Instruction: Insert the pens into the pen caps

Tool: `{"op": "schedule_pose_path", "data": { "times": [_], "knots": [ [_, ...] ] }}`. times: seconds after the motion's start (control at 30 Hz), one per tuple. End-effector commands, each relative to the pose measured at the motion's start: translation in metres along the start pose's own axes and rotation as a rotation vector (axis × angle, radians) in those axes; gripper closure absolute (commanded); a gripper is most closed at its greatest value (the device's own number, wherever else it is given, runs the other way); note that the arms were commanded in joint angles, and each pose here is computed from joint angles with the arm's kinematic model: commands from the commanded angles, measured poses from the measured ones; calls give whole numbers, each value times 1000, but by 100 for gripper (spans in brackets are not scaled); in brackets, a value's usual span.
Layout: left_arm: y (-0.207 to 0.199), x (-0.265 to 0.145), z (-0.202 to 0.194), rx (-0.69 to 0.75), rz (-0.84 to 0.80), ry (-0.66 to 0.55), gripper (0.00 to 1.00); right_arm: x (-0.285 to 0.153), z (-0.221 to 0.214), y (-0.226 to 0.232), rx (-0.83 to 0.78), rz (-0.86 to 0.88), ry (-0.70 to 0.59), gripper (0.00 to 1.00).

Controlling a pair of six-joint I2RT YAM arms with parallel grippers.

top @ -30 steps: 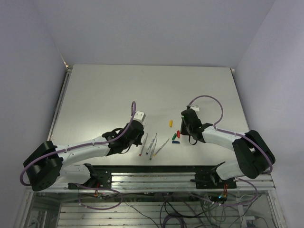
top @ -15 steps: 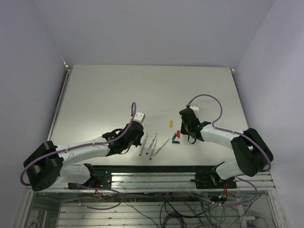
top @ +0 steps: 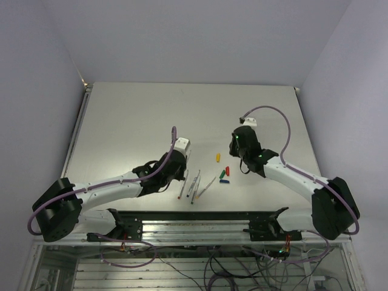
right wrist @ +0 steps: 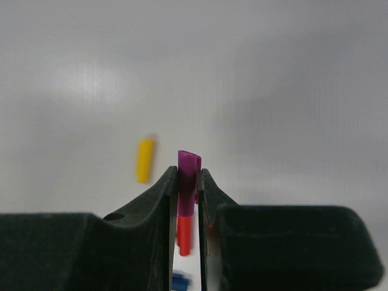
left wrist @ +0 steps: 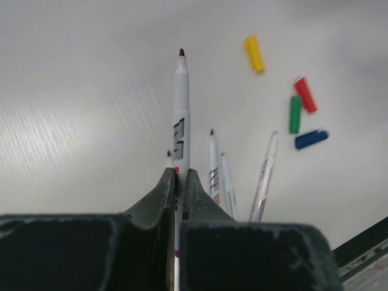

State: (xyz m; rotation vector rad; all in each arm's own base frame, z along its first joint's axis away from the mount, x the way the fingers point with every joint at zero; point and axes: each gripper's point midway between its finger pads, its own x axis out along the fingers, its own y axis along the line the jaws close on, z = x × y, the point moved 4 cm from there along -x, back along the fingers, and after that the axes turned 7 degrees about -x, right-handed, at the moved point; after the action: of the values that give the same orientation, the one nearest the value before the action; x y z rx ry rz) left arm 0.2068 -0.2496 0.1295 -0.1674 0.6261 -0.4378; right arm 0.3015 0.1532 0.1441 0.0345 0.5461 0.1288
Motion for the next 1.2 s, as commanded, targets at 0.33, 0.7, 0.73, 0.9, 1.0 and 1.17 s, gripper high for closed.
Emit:
{"op": "schedule_pose_path", "data": {
  "times": [0.33, 0.7, 0.73, 0.9, 1.0, 1.17],
  "knots": [
    [-78, -22, 80, -104, -436, -303, 93, -58, 127, 52, 167, 427, -648, 100],
    [-93, -23, 96, -178, -560, -356, 93, -79, 136, 68, 238, 602, -735, 100],
    [-92, -23, 97, -190, -565, -359, 93, -80, 135, 68, 243, 610, -736, 100],
    [-90, -22, 101, -214, -576, -375, 93, -83, 128, 69, 269, 641, -728, 100],
    [-88, -21, 101, -217, -568, -374, 93, -85, 126, 68, 279, 646, -726, 100],
    [-88, -20, 100, -217, -565, -368, 93, -86, 125, 69, 291, 660, -724, 100]
  ]
}}
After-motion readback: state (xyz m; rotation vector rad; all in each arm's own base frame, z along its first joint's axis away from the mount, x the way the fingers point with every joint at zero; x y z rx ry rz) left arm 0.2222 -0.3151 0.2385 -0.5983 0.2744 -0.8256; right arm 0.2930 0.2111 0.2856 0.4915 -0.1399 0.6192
